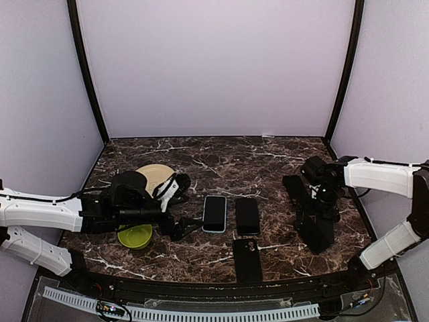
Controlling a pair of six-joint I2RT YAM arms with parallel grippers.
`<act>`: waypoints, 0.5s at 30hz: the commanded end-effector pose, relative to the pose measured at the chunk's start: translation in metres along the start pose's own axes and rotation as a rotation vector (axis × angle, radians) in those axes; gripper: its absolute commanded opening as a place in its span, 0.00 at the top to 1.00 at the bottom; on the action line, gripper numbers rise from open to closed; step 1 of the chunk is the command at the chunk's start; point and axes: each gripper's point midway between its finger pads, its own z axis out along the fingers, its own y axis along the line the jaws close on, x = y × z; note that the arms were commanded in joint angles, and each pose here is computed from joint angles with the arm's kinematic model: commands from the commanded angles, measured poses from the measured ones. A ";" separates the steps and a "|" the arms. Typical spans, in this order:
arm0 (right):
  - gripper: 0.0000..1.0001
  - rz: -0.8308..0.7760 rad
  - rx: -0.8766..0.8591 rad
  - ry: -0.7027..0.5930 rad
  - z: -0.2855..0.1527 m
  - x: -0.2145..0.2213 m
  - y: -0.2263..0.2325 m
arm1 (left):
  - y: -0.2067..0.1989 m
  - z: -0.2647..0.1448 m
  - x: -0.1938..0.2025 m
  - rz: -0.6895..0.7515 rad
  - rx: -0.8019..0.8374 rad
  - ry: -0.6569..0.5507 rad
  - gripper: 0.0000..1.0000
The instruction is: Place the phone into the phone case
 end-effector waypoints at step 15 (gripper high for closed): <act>0.14 -0.360 0.101 0.237 0.046 0.040 0.014 | -0.023 -0.014 -0.018 0.061 0.126 -0.106 0.01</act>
